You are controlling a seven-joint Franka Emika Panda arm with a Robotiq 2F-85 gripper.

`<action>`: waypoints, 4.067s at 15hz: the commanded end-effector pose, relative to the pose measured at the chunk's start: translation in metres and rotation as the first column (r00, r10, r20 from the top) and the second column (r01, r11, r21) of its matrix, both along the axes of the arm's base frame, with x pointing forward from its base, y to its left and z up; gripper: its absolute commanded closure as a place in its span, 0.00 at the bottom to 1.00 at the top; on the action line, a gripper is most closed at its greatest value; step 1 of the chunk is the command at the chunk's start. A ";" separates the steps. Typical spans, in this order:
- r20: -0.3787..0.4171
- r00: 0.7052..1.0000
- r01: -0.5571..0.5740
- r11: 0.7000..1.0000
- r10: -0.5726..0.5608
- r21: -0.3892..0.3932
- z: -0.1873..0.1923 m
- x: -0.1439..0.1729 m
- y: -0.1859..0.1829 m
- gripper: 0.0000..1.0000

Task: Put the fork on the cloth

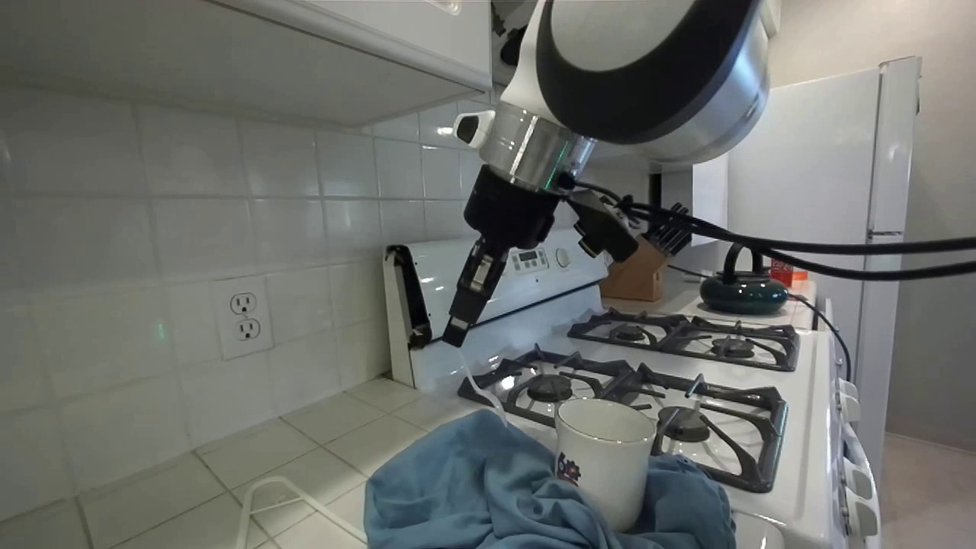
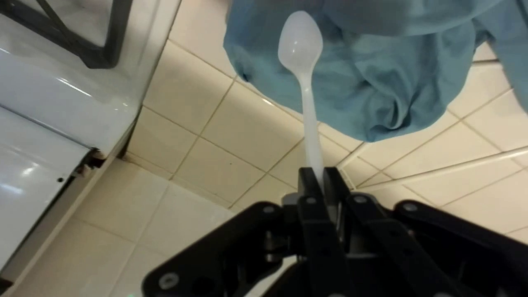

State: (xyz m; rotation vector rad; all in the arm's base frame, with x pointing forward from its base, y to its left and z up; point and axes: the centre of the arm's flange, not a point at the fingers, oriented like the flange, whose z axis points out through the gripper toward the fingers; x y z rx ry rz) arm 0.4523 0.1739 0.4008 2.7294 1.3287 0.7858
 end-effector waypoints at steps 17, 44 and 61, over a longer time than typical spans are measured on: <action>-0.303 0.907 -0.367 0.901 0.291 -0.232 -0.074 0.070 0.061 0.98; -0.185 0.871 0.461 0.888 -0.455 -0.013 0.042 -0.030 0.050 0.00; -0.401 0.671 0.702 0.709 -0.624 0.070 0.114 -0.061 -0.043 0.00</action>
